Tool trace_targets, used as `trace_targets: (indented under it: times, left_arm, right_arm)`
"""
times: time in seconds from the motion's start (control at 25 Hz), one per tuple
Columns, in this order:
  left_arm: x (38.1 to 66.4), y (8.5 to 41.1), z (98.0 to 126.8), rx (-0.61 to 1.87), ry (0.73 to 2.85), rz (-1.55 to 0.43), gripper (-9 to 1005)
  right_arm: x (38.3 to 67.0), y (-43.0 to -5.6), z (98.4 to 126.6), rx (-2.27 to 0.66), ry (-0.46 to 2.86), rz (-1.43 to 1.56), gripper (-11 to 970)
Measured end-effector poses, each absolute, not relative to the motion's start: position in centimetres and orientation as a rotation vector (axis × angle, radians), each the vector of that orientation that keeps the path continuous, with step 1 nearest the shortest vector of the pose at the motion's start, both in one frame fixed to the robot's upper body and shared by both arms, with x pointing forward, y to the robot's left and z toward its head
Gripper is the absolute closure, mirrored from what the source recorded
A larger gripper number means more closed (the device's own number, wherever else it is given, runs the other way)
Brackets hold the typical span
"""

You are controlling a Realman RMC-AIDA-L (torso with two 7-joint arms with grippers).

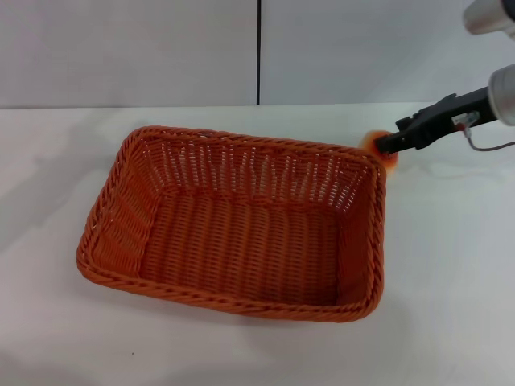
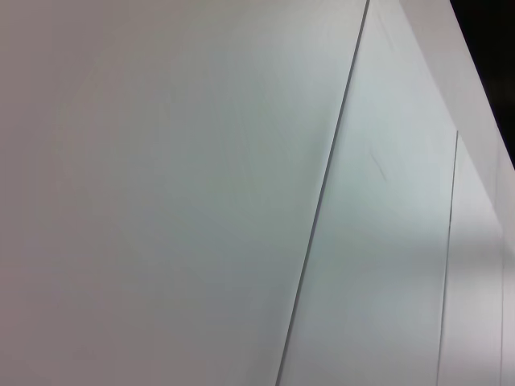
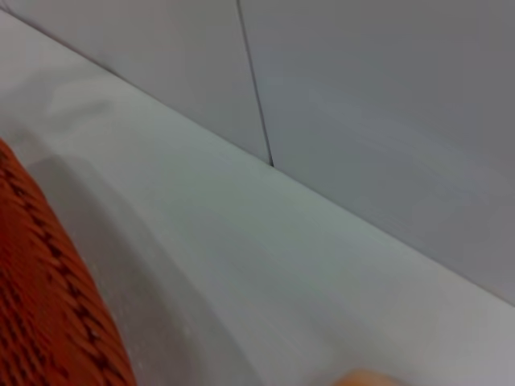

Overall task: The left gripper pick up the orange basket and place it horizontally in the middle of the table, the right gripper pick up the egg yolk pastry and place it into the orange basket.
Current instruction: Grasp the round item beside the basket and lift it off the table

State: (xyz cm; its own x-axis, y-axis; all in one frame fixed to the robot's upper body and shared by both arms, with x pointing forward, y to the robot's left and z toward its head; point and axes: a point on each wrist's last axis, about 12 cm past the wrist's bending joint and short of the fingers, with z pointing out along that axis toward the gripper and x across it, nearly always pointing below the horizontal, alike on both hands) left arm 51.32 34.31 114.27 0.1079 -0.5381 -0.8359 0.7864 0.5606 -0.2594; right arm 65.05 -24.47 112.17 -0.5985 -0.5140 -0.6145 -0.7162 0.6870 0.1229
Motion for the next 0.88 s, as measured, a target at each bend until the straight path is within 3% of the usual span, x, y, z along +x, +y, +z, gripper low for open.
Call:
trace_targets:
  times: [0.64,0.88]
  left_arm:
    - [51.3,34.1,113.9,0.259,1.086,-1.013,336]
    - [51.3,34.0,113.8,0.259,1.09,-1.016,337]
  right_arm:
    - [64.5,-24.0,110.9,-0.94,2.355,0.474,562]
    - [64.5,-24.2,110.9,-0.93,2.353,0.475,729]
